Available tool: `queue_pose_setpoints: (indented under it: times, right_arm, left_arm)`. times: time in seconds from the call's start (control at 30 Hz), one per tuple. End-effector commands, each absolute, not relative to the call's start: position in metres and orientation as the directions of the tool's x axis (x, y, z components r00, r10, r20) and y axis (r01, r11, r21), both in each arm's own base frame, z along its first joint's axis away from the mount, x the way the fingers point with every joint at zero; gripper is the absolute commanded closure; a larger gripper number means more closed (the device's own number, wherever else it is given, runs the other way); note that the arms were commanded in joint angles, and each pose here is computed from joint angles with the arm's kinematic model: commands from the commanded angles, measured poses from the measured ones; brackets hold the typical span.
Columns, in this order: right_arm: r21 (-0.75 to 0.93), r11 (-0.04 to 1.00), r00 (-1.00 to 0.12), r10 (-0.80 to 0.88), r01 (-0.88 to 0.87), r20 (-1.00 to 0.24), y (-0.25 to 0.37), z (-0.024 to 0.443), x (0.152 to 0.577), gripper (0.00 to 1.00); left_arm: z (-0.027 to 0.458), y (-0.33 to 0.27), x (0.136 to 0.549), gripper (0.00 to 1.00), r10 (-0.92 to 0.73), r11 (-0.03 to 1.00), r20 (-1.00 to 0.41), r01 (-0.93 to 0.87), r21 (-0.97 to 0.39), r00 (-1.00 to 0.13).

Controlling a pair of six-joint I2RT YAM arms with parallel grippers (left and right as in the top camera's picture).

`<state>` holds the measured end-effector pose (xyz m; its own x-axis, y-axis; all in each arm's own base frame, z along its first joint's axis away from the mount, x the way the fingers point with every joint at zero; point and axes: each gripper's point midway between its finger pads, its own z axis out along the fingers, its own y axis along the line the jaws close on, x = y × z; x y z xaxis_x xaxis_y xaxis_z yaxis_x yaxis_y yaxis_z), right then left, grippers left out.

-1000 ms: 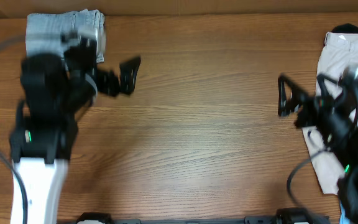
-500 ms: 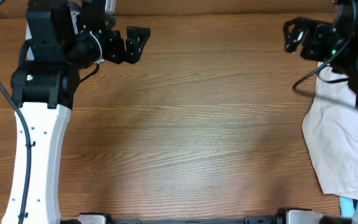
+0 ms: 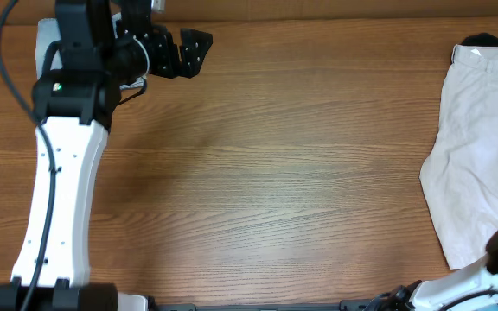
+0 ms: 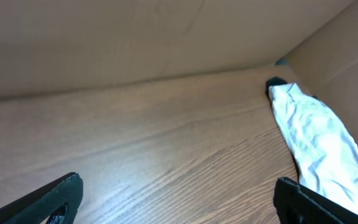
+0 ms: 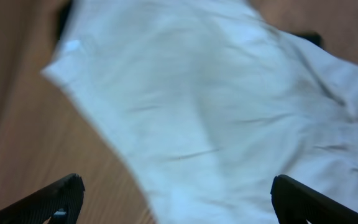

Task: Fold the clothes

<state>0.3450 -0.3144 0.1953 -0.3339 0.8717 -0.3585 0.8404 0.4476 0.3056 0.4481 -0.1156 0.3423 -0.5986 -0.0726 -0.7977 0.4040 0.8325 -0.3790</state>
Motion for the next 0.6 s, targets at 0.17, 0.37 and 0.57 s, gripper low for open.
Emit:
queue_pose_setpoints:
  times: [0.17, 0.37, 0.57]
  right_arm:
    - [0.340, 0.331, -0.265, 0.937, 0.880, -0.226, -0.367, 0.131, 0.314, 0.00]
    - [0.290, 0.332, -0.287, 0.939, 0.897, -0.187, -0.383, 0.087, 0.292, 0.06]
    - [0.224, 0.325, -0.285, 0.938, 0.919, -0.196, -0.404, 0.063, 0.272, 0.16]
  left_arm:
    - [0.302, -0.124, 0.470, 0.00, -0.088, 0.818, -0.724, 0.365, -0.444, -0.684]
    - [0.292, -0.124, 0.475, 0.00, -0.087, 0.820, -0.713, 0.357, -0.448, -0.696]
    - [0.284, -0.122, 0.479, 0.00, -0.085, 0.831, -0.706, 0.342, -0.440, -0.703]
